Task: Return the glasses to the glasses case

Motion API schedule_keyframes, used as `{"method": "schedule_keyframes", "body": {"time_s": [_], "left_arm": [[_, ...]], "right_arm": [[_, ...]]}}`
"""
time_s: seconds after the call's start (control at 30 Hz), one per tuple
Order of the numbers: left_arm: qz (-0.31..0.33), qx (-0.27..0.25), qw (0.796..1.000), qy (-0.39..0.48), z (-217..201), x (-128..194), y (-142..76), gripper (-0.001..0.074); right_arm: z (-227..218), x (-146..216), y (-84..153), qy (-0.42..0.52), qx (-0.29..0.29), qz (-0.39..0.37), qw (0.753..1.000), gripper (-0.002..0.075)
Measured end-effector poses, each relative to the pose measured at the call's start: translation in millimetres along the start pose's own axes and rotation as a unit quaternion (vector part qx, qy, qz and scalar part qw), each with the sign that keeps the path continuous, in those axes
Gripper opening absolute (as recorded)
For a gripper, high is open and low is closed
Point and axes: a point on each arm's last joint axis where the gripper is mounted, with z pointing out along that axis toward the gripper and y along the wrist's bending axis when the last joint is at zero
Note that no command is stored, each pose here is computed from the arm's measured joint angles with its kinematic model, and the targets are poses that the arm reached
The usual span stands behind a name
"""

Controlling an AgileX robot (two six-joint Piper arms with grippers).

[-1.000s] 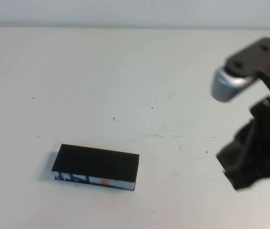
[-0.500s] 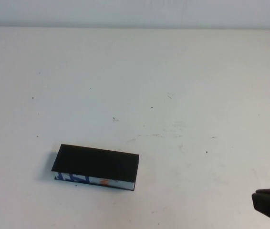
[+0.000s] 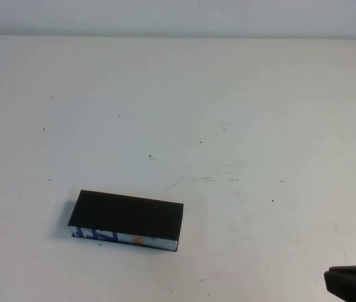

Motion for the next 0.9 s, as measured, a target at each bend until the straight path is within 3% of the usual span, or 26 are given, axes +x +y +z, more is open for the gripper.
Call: {"method": "schedule_keyframes", "body": {"time_s": [0.13, 0.23, 0.47, 0.63, 0.77, 0.9], "left_arm": [[0.0, 0.0, 1.0, 0.0, 0.0, 0.0, 0.0, -0.0001], [-0.001, -0.004, 1.0, 0.0, 0.0, 0.0, 0.7, -0.0001], [-0.003, -0.015, 1.0, 0.0, 0.0, 0.0, 2.8, -0.0001], [-0.004, -0.016, 1.0, 0.0, 0.0, 0.0, 2.9, -0.0001], [0.015, -0.017, 1.0, -0.002, 0.0, -0.4, 3.0, -0.0001], [0.151, -0.011, 0.988, -0.015, -0.1, -2.9, 1.6, -0.0001]], "right_arm": [[5.7, 2.1, -10.6, -0.043, 0.039, -0.016, 0.998, -0.0013], [6.4, 10.5, -31.9, -0.115, 0.104, 0.012, 0.988, -0.0013], [-9.8, 70.4, -71.2, -0.311, 0.277, 0.078, 0.906, -0.0013], [-7.7, 105.6, -76.4, -0.355, 0.334, 0.087, 0.869, -0.0013], [-5.1, 115.4, -75.7, -0.326, 0.34, 0.099, 0.877, -0.0013], [2.5, 128.8, -77.6, -0.251, 0.344, 0.131, 0.895, -0.0013]]}}
